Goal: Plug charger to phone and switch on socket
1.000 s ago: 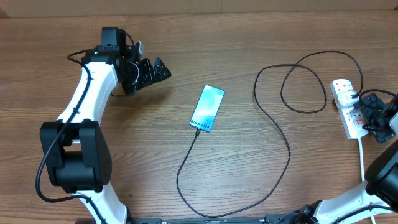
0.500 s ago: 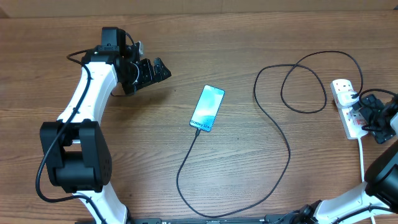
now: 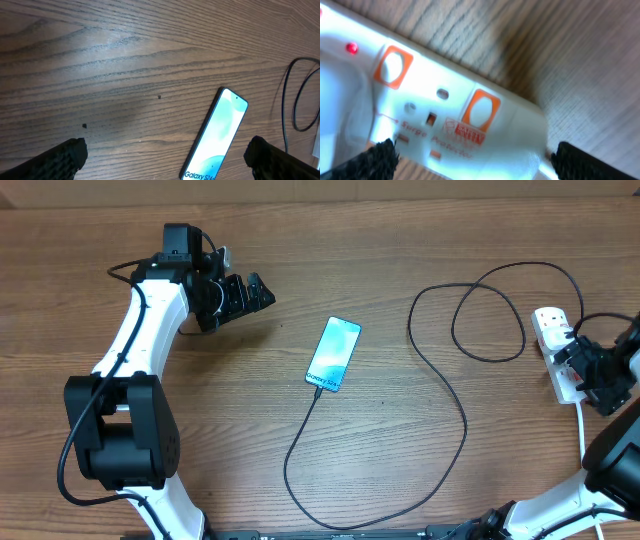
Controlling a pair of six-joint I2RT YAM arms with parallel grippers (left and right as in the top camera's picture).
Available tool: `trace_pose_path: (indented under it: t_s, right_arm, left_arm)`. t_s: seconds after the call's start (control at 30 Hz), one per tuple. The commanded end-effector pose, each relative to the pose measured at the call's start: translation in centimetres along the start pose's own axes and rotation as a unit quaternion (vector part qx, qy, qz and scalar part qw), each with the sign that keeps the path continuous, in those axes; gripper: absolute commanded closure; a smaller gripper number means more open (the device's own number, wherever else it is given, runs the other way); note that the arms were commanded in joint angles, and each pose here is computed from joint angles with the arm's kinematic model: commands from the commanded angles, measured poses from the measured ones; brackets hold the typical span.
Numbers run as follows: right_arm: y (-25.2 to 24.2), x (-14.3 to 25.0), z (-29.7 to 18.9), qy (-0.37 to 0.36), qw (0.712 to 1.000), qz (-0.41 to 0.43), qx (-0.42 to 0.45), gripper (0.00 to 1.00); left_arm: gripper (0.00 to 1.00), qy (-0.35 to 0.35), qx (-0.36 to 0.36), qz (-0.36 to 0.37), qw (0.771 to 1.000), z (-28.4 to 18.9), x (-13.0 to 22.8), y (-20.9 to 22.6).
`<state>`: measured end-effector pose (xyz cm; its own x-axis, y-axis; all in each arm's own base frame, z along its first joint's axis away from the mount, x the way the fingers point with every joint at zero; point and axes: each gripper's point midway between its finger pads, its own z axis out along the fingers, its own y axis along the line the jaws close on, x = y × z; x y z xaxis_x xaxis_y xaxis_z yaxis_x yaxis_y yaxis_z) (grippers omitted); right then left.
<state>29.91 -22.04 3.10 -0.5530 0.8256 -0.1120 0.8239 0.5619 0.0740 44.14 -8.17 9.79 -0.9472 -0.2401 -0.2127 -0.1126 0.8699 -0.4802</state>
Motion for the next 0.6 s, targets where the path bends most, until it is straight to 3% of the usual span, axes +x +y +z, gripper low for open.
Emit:
trace_pose_path:
  t_s: [0.0, 0.17, 0.57]
  right_arm:
    - [1.3, -2.6, -4.2, -0.035, 0.999, 0.003, -0.018, 0.00]
    - [4.7, -0.4, -5.5, 0.007, 0.996, -0.021, -0.088, 0.00]
    - [10.4, 3.9, -5.2, 0.027, 0.987, -0.139, -0.079, 0.00]
  left_arm:
    - [0.00, -0.004, 0.000, 0.002, 1.000, -0.4, 0.1, -0.5]
    - [0.00, -0.004, 0.000, 0.003, 1.000, -0.4, 0.1, -0.5]
    - [0.00, -0.004, 0.000, 0.002, 1.000, -0.4, 0.1, -0.5]
